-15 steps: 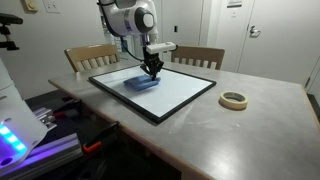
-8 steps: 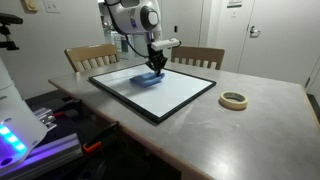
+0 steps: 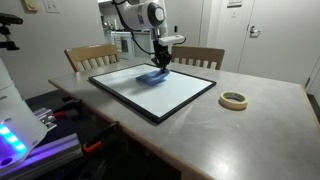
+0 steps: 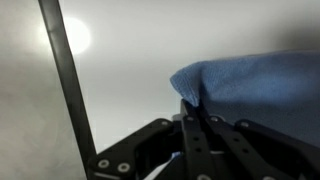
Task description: Use the blue cloth to wipe the board
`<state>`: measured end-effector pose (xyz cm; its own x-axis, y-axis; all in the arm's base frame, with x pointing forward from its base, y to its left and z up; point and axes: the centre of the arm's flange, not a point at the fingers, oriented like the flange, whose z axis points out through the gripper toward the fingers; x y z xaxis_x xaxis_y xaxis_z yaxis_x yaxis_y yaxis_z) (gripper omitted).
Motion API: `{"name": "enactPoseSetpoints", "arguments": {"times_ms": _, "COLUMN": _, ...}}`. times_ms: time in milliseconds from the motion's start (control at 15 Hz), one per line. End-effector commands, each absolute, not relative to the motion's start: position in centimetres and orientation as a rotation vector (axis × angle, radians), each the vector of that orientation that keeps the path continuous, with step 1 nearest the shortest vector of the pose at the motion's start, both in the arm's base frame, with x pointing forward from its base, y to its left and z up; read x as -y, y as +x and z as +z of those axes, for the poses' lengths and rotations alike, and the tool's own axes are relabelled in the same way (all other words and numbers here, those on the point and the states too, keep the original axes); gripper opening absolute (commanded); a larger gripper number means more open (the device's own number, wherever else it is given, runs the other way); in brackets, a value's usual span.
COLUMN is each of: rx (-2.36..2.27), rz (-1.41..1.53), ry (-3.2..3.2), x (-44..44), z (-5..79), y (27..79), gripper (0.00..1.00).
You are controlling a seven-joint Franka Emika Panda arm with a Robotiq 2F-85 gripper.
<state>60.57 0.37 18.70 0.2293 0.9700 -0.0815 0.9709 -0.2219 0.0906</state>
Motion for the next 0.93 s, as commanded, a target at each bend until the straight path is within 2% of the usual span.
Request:
{"name": "enactPoseSetpoints", "arguments": {"times_ms": 0, "rx": -1.949, "rz": -0.05, "ry": 2.324, "x": 0.6, "z": 18.4, "y": 64.1, "gripper": 0.01}}
{"name": "enactPoseSetpoints", "arguments": {"times_ms": 867, "rx": -2.057, "rz": -0.092, "ry": 2.27, "x": 1.8, "z": 18.1, "y": 69.9, "gripper": 0.01}}
